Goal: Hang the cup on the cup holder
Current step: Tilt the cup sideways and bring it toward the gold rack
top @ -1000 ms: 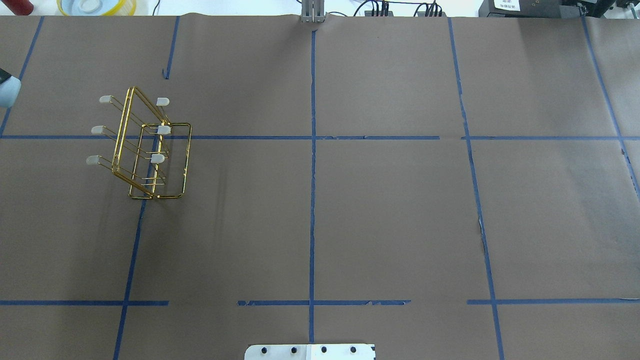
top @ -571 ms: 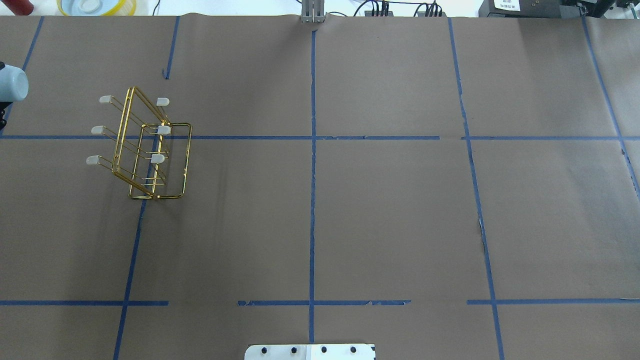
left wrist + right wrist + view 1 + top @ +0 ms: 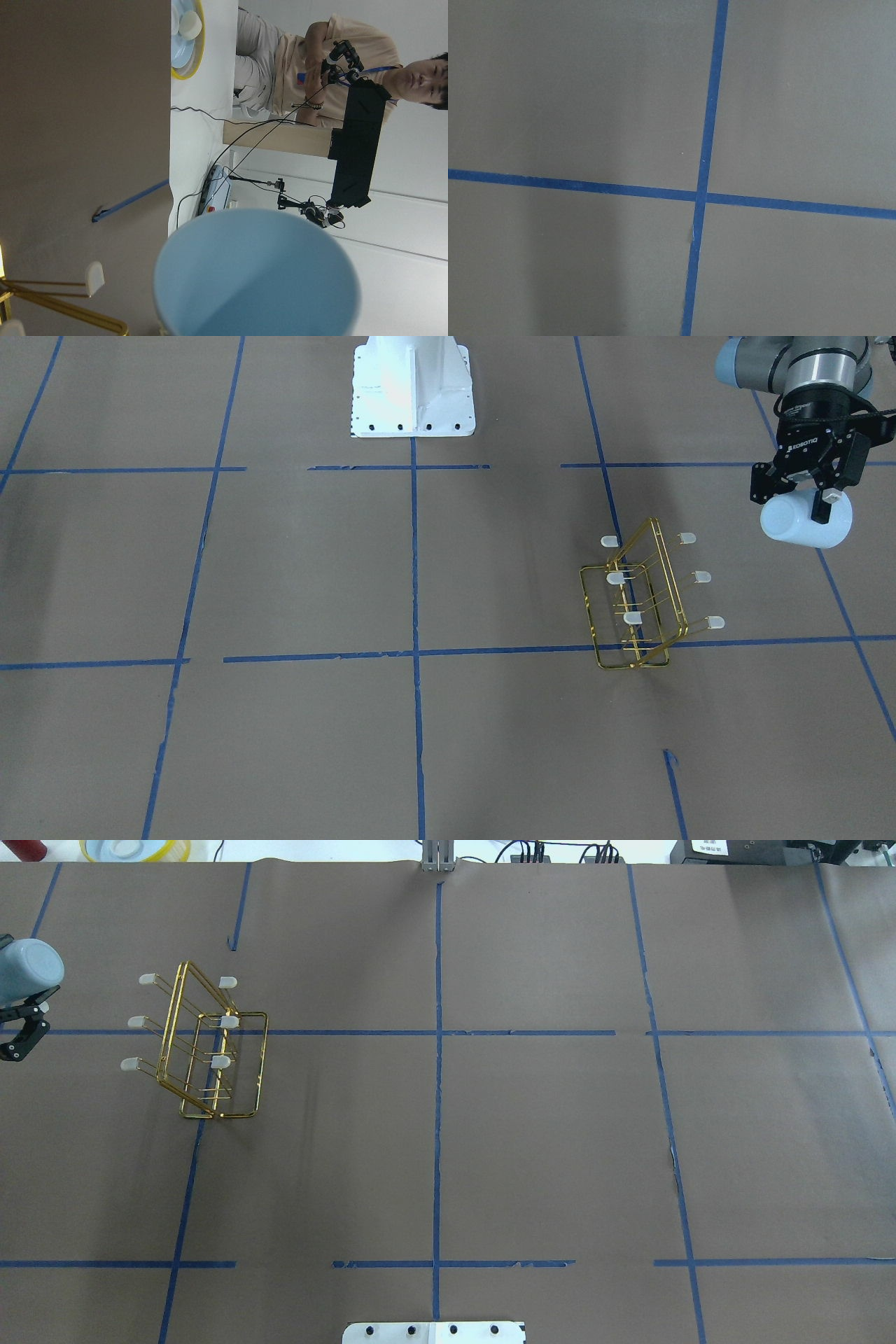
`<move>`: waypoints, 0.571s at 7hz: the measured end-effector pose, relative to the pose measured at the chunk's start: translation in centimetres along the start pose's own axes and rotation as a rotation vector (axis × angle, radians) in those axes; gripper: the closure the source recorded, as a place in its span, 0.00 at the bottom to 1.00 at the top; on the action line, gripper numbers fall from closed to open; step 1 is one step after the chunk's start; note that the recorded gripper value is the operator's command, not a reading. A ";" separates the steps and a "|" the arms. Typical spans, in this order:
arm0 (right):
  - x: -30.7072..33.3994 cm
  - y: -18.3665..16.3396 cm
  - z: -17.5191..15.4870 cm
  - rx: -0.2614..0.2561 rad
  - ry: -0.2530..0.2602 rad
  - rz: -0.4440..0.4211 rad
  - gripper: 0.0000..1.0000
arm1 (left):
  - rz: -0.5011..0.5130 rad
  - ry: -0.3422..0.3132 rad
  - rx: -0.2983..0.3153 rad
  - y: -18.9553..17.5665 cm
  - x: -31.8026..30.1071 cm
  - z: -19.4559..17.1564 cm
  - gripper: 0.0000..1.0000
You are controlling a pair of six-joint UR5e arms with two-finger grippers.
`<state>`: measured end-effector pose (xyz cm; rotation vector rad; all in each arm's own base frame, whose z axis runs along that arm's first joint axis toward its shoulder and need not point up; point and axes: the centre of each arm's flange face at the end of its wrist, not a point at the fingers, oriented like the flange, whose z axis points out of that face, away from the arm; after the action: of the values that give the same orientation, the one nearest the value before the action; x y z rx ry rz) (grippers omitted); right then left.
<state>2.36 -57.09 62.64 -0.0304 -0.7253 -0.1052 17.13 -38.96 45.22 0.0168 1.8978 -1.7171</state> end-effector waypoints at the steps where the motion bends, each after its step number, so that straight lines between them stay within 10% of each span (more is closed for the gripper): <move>1: 0.0 0.0 0.0 0.000 0.000 0.000 0.00 | -0.102 0.022 -0.010 0.3 -0.4 -0.2 1.00; 4: 0.0 0.0 0.0 0.000 0.000 0.000 0.00 | -0.387 0.125 -0.036 1.0 -2.1 -1.5 1.00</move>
<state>2.33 -57.09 62.65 -0.0307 -0.7253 -0.1055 18.63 -36.67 45.21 -0.2805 2.1290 -1.9693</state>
